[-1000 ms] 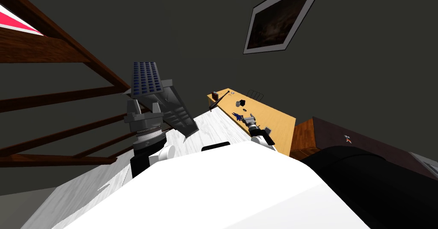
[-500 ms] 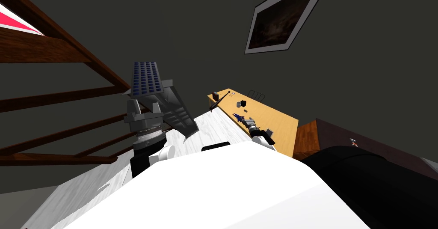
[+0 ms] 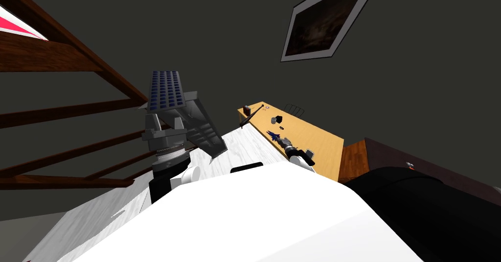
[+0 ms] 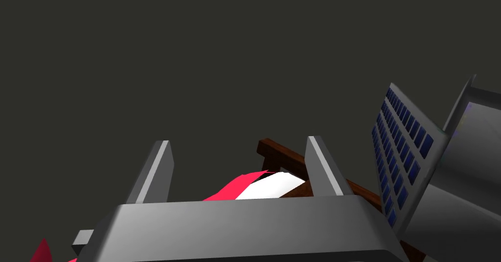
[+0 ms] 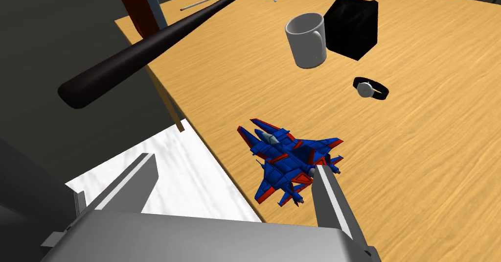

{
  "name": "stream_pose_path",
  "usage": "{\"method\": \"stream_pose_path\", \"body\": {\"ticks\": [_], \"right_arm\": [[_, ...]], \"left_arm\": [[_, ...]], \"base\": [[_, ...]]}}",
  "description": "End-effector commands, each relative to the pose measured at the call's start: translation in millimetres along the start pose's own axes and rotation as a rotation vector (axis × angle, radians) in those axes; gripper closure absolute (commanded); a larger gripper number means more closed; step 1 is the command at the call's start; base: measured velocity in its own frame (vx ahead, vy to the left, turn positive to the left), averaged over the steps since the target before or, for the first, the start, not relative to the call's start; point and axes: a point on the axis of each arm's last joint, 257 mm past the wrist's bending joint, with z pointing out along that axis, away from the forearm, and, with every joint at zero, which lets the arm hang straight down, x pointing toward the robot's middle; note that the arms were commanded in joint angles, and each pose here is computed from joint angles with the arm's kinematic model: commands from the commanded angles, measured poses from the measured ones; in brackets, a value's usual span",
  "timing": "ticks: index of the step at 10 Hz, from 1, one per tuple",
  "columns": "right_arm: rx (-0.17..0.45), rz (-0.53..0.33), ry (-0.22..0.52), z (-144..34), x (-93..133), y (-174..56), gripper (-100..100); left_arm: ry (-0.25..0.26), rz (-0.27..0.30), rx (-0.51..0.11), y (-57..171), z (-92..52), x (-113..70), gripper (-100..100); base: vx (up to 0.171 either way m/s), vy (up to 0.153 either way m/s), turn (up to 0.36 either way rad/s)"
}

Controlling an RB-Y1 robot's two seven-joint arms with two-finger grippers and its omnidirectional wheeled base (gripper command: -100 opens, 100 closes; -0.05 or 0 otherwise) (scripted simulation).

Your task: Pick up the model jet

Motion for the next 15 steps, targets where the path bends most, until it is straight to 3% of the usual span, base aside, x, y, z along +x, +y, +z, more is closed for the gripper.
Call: {"method": "stream_pose_path", "body": {"ticks": [1, 2, 4, 5, 7, 8, 15], "right_arm": [[0.0, 0.091, -0.045, 1.2, -15.5, 6.4, -100], [0.0, 0.094, -0.045, 1.2, -15.5, 6.4, -100], [-0.005, 0.227, -0.116, 2.4, -39.8, 15.5, -100], [-0.005, 0.244, -0.115, 2.4, -39.7, 15.3, -100], [-0.013, 0.372, -0.177, 2.6, -60.9, 22.9, -100], [-0.014, 0.382, -0.177, 2.6, -60.9, 22.8, -100], [-0.06, 0.737, -0.336, -2.9, -117.1, 39.6, -100]], "left_arm": [[0.0, 0.0, 0.0, 0.0, 0.0, 0.0, 0], [0.0, 0.0, 0.0, 0.0, 0.0, 0.0, 0], [0.0, 0.0, 0.0, 0.0, 0.0, 0.0, 0], [0.0, 0.0, 0.0, 0.0, 0.0, 0.0, 0], [0.0, 0.0, 0.0, 0.0, 0.0, 0.0, 0], [0.0, 0.0, 0.0, 0.0, 0.0, 0.0, 0], [0.0, 0.0, 0.0, 0.0, 0.0, 0.0, 0]], "base": [[0.047, -0.024, 0.023], [0.045, -0.022, 0.012], [0.069, -0.039, 0.029], [0.062, -0.04, 0.014], [0.065, -0.058, 0.025], [0.062, -0.046, 0.016], [0.084, -0.067, 0.024]]}}
